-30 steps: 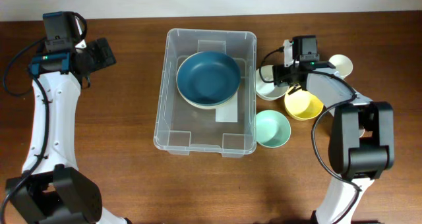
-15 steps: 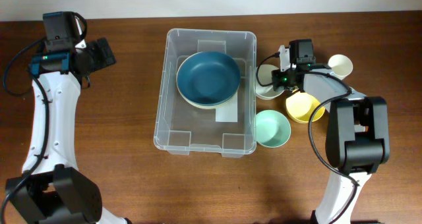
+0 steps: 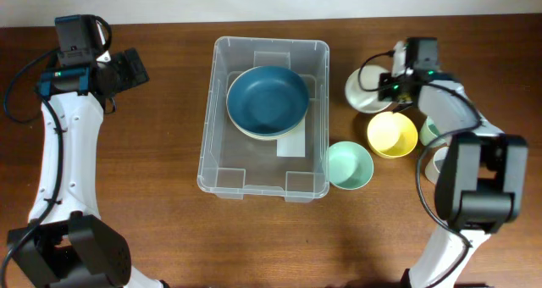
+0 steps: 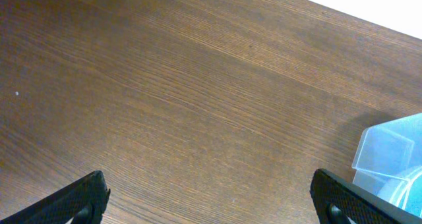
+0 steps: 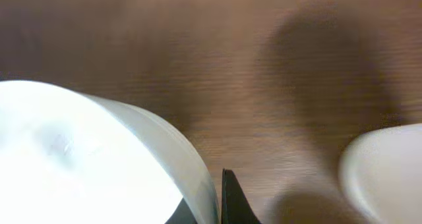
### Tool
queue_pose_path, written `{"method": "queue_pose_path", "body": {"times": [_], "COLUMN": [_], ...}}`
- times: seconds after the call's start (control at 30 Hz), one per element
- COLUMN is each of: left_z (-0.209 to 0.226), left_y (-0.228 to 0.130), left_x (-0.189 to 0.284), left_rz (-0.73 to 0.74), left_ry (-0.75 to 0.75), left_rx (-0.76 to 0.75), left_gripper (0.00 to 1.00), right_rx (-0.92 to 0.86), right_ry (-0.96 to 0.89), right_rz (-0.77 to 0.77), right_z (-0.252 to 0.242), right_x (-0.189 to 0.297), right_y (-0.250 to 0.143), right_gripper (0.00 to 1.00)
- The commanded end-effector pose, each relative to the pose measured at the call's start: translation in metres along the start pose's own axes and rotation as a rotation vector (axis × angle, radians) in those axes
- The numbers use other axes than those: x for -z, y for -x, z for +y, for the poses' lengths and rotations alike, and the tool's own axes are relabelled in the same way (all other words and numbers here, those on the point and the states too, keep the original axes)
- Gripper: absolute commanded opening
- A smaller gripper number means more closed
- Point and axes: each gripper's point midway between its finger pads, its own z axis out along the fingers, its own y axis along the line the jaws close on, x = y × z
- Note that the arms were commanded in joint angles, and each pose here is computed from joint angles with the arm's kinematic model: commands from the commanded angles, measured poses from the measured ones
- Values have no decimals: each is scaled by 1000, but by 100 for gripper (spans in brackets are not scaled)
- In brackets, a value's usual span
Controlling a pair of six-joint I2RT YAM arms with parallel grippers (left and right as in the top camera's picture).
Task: Pack container
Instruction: 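Carry the cream bowl into the container and lower it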
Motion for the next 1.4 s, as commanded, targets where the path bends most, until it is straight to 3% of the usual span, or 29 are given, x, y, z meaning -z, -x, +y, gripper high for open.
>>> {"method": "queue_pose_path", "body": {"times": [0.0, 0.3, 0.43, 0.6, 0.83, 1.07, 1.37], "left_z": [1, 1, 1, 1, 1, 1, 1], "left_y": [9, 9, 9, 9, 9, 9, 9], "left_x": [8, 8, 9, 9, 9, 9, 8], "left_rz": [-28, -28, -29, -29, -29, -29, -28], "left_ry": [0, 0, 0, 0, 0, 0, 0], "left_rx": [2, 2, 2, 2, 2, 2, 2], "left_gripper": [100, 100, 100, 100, 100, 100, 100], "right_rx": [4, 102, 244, 428, 594, 655, 660], "right_ry": [-5, 70, 178, 258, 271, 409, 489], "right_rz": [-154, -293, -203, 25, 287, 321, 173], "right_z": [5, 69, 147, 217, 251, 292, 321], "right_x": [59, 193, 232, 229, 203, 181, 146], "right_y": [56, 107, 65, -15, -111, -159, -161], "right_gripper": [4, 4, 4, 4, 4, 4, 4]}}
